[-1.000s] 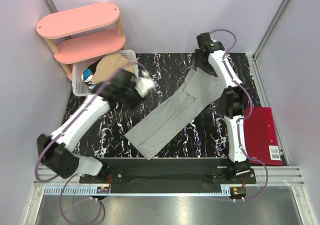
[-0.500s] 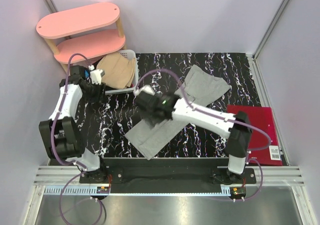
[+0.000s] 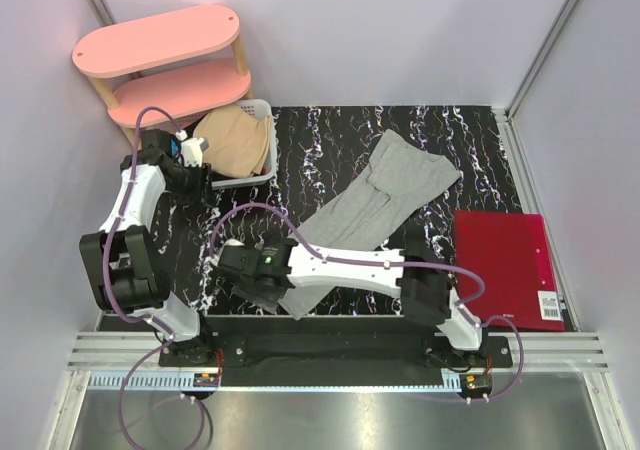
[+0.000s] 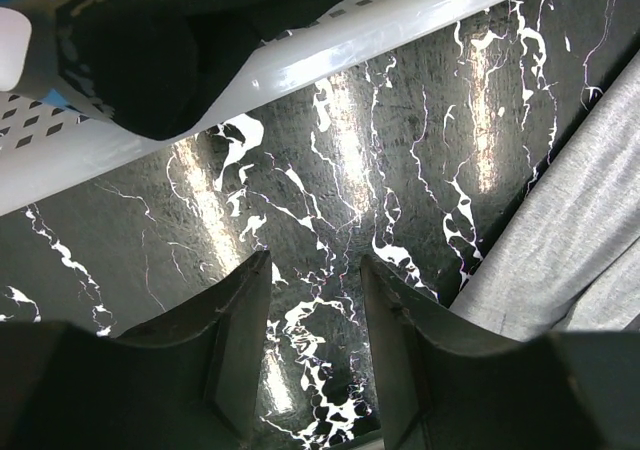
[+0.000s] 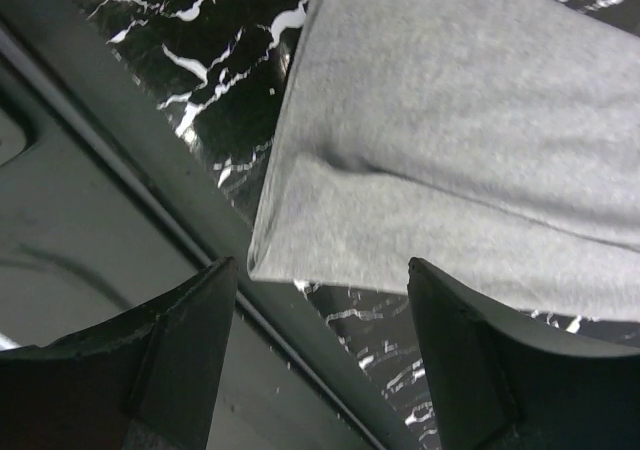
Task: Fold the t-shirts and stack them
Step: Grab the bottom of the folded rectangular tshirt with right arm
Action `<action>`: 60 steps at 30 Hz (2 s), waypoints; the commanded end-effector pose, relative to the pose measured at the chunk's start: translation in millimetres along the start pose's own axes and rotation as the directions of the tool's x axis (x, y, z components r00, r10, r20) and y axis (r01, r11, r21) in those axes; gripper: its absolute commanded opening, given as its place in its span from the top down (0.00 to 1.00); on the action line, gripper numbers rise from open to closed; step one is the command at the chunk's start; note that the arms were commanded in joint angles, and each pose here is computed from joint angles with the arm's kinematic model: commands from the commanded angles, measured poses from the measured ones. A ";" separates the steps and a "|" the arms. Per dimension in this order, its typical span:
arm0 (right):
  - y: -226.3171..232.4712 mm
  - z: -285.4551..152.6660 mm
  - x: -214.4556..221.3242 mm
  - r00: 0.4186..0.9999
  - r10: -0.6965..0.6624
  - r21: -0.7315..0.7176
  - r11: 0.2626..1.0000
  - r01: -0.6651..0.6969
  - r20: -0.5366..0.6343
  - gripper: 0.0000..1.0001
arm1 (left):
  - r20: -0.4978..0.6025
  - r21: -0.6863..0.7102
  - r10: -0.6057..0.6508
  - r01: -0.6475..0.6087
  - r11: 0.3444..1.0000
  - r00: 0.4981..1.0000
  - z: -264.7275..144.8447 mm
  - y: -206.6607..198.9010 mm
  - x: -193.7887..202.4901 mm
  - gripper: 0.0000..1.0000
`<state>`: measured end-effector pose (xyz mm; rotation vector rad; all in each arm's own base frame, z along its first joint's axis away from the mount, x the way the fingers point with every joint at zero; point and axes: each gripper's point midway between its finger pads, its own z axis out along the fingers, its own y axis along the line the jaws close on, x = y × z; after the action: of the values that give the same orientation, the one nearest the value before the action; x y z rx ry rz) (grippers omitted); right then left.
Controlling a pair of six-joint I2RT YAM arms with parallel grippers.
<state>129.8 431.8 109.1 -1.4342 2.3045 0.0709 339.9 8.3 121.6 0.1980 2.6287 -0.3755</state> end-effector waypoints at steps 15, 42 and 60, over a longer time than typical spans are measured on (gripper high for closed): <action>33.6 87.4 0.5 0.996 -0.036 -0.045 0.998 0.032 -0.081 0.23 | 0.126 -0.082 0.035 -0.025 0.996 0.991 -31.0 9.3 -26.8 0.55; -27.6 59.0 -27.6 0.998 0.054 0.175 0.983 -0.056 0.016 0.18 | 0.085 -0.069 0.064 -0.058 0.996 0.994 -22.9 8.6 -8.2 0.55; 7.6 56.2 19.1 0.987 0.113 0.023 0.994 -0.111 -0.118 0.24 | 0.111 -0.090 0.082 -0.073 0.993 0.990 -30.4 11.6 -17.5 0.55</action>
<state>144.5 428.6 32.0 -1.3506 2.4625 -0.0854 332.8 21.7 132.9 0.2230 2.5906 -0.2845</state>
